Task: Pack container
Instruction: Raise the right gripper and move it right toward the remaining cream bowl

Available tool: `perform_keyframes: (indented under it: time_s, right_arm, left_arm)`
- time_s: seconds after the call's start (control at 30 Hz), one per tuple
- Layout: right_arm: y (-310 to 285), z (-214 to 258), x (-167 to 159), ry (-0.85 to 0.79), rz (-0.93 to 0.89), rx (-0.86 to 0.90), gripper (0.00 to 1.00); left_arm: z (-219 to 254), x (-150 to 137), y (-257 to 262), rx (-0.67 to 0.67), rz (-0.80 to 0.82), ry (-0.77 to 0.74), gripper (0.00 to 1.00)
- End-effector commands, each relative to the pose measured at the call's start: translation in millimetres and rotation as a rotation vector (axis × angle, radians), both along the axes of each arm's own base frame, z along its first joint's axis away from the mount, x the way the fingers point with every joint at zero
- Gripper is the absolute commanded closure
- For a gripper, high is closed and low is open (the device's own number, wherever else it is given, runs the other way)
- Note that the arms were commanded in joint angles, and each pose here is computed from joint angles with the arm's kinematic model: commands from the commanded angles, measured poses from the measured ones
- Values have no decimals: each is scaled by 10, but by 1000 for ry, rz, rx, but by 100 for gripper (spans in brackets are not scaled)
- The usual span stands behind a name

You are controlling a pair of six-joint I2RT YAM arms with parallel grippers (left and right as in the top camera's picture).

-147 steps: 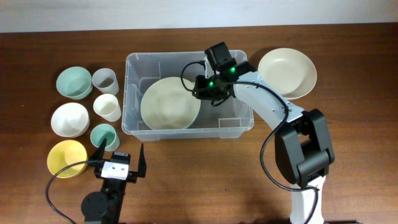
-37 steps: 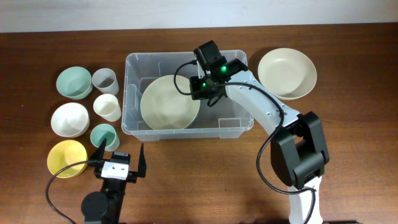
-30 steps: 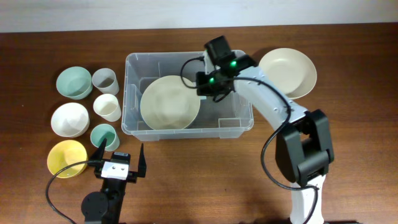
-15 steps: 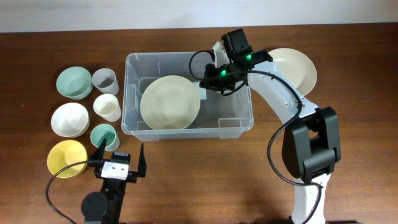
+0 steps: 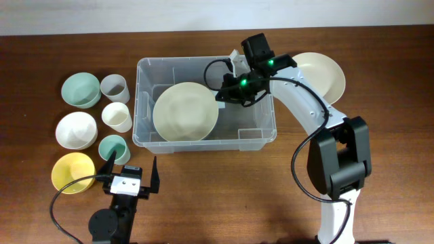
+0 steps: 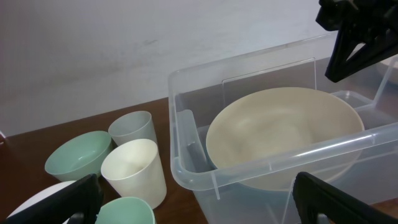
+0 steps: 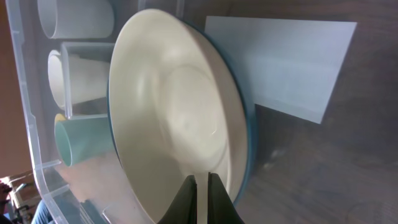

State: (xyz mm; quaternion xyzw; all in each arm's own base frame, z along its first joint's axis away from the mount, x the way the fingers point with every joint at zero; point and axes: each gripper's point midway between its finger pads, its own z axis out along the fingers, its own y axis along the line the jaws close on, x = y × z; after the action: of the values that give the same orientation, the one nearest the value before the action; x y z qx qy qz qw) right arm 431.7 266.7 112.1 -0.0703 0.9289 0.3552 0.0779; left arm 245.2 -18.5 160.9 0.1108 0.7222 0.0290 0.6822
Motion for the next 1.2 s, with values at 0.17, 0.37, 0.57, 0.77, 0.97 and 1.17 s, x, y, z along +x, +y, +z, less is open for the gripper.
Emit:
perform_keyframes:
  time_s: [0.17, 0.37, 0.57, 0.77, 0.97, 1.17]
  right_arm:
    - [113, -97, -79, -8, 33, -39, 96]
    - [91, -128, -74, -9, 29, -54, 96]
    - [65, -173, -57, -12, 22, -77, 96]
    - [66, -313, -67, 16, 25, -85, 96]
    - [67, -374, -53, 20, 24, -90, 96]
    - [22, -398, -26, 12, 12, -114, 96]
  left_arm:
    - [-14, 0, 9, 16, 2, -2, 0]
    - [-14, 0, 8, 16, 1, -2, 0]
    - [-13, 0, 8, 16, 1, -2, 0]
    - [-14, 0, 9, 16, 2, -2, 0]
    - [-14, 0, 8, 16, 1, -2, 0]
    - [-14, 0, 9, 16, 2, -2, 0]
